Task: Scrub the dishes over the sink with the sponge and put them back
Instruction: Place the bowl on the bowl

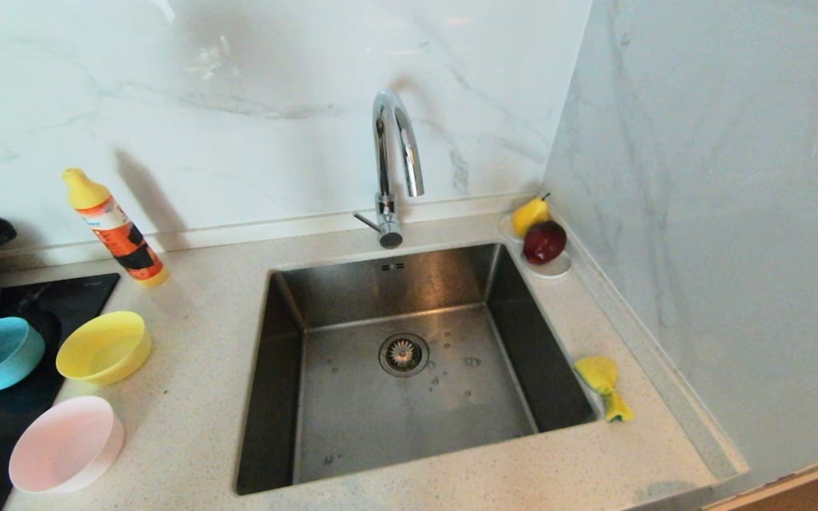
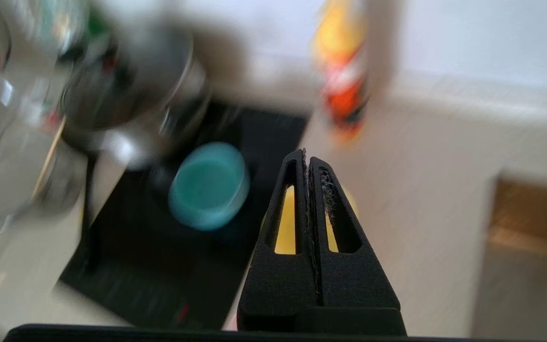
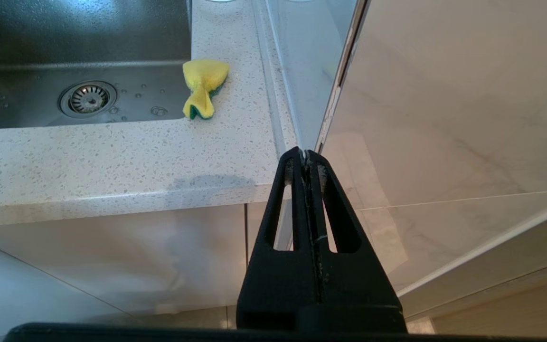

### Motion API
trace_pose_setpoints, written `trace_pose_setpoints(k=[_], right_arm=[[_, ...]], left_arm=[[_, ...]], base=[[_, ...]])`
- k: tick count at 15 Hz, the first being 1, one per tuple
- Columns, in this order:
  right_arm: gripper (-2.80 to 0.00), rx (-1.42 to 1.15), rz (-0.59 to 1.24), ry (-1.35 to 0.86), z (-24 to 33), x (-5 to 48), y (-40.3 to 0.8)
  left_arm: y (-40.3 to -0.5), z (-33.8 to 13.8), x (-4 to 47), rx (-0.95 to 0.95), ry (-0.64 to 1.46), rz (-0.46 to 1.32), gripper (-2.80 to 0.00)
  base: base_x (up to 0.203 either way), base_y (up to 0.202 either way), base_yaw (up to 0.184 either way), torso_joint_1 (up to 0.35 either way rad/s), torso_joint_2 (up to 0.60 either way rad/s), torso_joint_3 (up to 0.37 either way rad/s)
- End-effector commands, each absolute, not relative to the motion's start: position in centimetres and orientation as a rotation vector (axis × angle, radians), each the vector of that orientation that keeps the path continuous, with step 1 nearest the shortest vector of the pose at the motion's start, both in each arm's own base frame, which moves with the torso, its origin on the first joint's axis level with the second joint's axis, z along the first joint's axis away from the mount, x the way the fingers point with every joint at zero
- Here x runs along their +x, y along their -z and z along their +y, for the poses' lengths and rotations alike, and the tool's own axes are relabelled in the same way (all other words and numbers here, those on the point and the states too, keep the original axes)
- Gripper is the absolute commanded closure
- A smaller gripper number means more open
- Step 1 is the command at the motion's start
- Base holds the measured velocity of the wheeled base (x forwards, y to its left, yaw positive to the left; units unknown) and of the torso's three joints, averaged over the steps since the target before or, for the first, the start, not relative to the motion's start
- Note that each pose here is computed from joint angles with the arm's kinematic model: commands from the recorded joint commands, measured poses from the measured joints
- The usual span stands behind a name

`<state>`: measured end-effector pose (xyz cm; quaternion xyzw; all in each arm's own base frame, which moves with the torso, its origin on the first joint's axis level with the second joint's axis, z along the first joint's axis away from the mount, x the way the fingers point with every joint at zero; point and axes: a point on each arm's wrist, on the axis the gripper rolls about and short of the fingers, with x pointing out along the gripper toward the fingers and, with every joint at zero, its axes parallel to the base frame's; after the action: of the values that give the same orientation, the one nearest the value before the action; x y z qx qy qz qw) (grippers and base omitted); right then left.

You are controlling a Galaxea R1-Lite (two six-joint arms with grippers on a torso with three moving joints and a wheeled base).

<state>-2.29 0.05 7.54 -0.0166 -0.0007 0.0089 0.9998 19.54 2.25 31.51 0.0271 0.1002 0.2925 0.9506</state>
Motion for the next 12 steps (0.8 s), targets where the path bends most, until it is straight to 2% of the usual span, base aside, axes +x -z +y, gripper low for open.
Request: trace_pose_setpoints(k=[1, 4, 9, 12], right_arm=[[0.00, -0.034, 0.000, -0.018, 0.1, -2.3, -7.5], [0.00, -0.034, 0.000, -0.018, 0.1, -2.3, -7.5], [0.00, -0.034, 0.000, -0.018, 0.1, -2.3, -7.5], [0.00, -0.034, 0.000, -0.018, 0.1, -2.3, -7.5]], left_arm=[[-30.3, 2.7, 16.5, 0.037, -0.563, 0.277, 0.00], [-27.9, 4.2, 16.2, -0.067, -0.574, 0.381, 0.00], [-23.4, 9.6, 19.0, -0.261, -0.608, 0.581, 0.00], [-21.4, 12.0, 19.9, -0.372, -0.636, 0.638, 0.00]], base=[[0.000, 0.000, 0.000, 0.000, 0.00, 0.000], [0.000, 0.000, 0.000, 0.000, 0.00, 0.000], [0.000, 0.000, 0.000, 0.000, 0.00, 0.000], [0.000, 0.000, 0.000, 0.000, 0.00, 0.000]])
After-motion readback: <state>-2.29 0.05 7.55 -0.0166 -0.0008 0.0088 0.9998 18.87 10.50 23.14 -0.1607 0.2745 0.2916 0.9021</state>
